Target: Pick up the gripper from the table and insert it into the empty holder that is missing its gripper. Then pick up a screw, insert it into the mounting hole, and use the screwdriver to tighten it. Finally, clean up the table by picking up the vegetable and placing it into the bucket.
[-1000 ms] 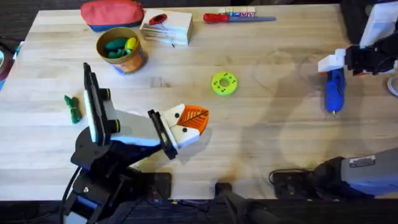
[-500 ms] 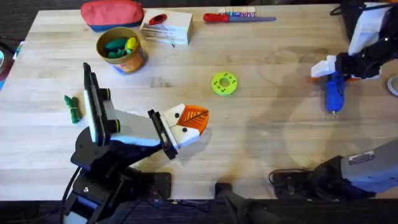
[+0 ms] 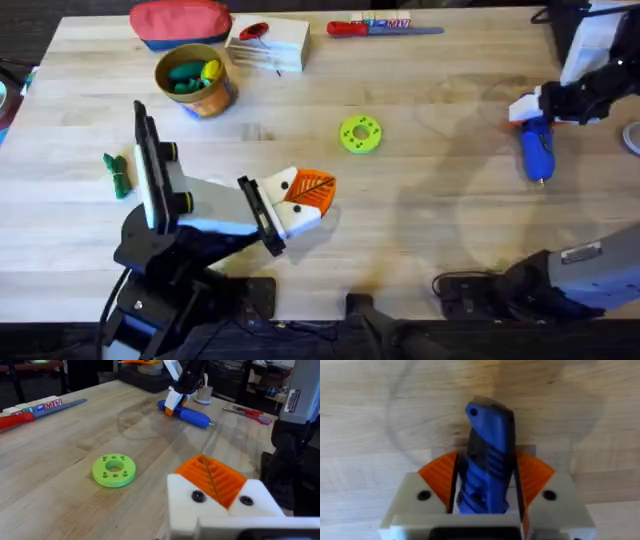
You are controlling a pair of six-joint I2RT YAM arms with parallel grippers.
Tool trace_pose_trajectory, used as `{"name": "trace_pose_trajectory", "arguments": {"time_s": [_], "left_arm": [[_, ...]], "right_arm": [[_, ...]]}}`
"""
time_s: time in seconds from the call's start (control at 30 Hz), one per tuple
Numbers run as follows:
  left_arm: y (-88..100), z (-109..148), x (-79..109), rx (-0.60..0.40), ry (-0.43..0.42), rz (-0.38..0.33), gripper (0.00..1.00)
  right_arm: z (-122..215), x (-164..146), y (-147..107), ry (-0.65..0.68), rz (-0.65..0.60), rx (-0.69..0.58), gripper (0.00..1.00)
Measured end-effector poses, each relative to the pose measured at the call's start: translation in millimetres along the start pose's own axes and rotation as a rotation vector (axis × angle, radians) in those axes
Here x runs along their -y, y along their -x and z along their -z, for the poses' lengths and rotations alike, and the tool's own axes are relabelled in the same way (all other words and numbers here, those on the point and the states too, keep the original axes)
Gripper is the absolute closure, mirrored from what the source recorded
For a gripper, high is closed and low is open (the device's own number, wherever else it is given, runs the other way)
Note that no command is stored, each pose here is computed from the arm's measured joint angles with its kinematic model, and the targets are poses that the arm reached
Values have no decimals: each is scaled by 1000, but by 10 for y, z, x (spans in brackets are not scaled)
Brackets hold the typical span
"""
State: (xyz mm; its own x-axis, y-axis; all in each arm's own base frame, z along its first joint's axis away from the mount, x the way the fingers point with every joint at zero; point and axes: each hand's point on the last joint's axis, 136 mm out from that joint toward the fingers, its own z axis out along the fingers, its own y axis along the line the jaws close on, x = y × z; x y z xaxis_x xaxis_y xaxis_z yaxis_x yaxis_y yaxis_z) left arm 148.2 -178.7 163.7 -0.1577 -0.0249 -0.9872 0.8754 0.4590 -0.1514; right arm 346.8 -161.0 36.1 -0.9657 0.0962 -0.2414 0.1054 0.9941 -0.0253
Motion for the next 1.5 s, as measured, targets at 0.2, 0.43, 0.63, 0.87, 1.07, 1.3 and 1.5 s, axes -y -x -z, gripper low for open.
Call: {"name": "trace_pose_trajectory", "arguments": {"time_s": [0.2, 0.43, 0.63, 0.87, 1.07, 1.3, 1.5], "left_arm": [[0, 0, 0, 0, 0, 0, 995], [0, 0, 0, 0, 0, 0, 995], [0, 0, 0, 0, 0, 0, 995], [0, 0, 0, 0, 0, 0, 995], [0, 0, 0, 0, 0, 0, 995], [0, 0, 0, 0, 0, 0, 995], [0, 0, 0, 0, 0, 0, 995]], "right_arm": [[0, 19, 16, -9, 3, 6, 697], [2, 32, 7, -14, 7, -1, 979], [78, -7, -74, 7, 4, -54, 985], [331, 71, 206, -15, -52, 8, 986], [847, -32, 360, -34, -109, 106, 988], [1862, -568, 613, -42, 10, 389, 990], [2537, -934, 489, -23, 93, 554, 993]]}}
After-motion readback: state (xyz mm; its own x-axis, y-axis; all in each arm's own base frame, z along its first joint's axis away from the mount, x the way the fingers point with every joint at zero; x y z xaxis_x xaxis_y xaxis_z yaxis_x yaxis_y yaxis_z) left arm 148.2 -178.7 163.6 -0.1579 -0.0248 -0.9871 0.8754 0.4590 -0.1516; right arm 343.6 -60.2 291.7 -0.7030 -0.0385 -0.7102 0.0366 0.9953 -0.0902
